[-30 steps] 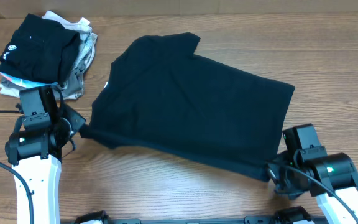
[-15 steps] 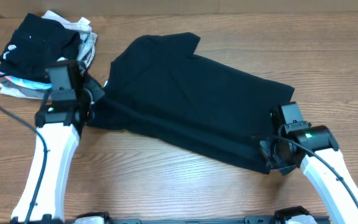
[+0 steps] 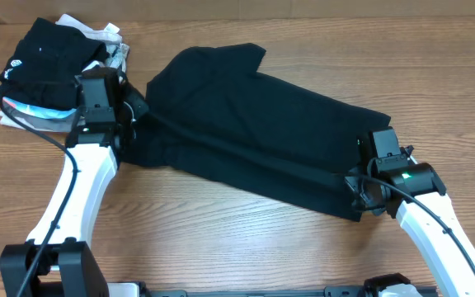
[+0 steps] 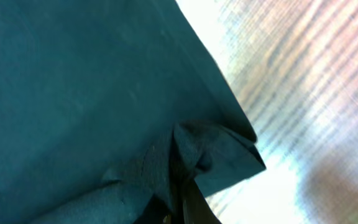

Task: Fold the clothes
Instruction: 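Lift the hem and fold it up toward the collar with both grippers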

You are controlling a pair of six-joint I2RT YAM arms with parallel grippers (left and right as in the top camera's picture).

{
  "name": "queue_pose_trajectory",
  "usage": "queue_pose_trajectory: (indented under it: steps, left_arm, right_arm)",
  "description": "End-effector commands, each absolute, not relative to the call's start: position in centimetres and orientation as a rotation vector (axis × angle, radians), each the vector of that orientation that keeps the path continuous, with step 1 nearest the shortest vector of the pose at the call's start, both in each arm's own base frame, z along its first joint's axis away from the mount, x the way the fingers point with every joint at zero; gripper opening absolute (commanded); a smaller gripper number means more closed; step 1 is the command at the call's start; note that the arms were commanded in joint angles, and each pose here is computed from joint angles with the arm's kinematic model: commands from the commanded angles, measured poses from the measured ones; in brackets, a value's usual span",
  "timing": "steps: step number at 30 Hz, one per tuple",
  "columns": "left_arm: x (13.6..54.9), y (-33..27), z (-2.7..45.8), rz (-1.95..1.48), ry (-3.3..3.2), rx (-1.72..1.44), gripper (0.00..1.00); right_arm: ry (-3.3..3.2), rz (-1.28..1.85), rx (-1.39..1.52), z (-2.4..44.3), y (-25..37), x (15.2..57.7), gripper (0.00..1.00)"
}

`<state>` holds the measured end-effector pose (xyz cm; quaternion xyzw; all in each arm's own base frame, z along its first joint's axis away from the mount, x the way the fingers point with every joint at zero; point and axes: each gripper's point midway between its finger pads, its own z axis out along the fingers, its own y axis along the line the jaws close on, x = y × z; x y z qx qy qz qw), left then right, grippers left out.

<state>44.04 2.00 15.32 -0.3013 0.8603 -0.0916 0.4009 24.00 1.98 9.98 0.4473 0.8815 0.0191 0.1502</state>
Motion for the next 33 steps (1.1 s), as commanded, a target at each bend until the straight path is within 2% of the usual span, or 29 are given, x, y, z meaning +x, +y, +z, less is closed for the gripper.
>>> queue_pose_trajectory:
  steps: [1, 15, 29, 31, 32, 33]
  left_arm:
    - [45.3, 1.0, 16.3, -0.234, 2.145, -0.707, 0.04]
    - [47.6, -0.4, 12.4, -0.238, 2.172, -0.682, 0.04]
    - [49.0, -0.6, 10.4, -0.25, 2.166, -0.676, 0.05]
    - [49.0, -0.6, 10.4, -0.25, 2.165, -0.675, 0.1]
    - [49.1, -0.6, 10.5, -0.251, 2.161, -0.673, 0.18]
    - [49.2, -0.6, 10.6, -0.253, 2.157, -0.672, 0.3]
  right_arm:
    - [2.495, 0.002, 1.24, 10.5, 1.3, 25.4, 0.04]
    - [2.524, -0.095, 1.249, 7.7, 0.4, 27.1, 0.04]
    - [2.492, -0.087, 1.248, 7.7, -1.0, 28.2, 0.04]
    - [2.488, -0.084, 1.249, 7.8, -1.0, 28.3, 0.04]
    - [2.487, -0.082, 1.247, 7.8, -1.0, 28.3, 0.04]
    - [2.485, -0.081, 1.247, 7.8, -1.0, 28.4, 0.11]
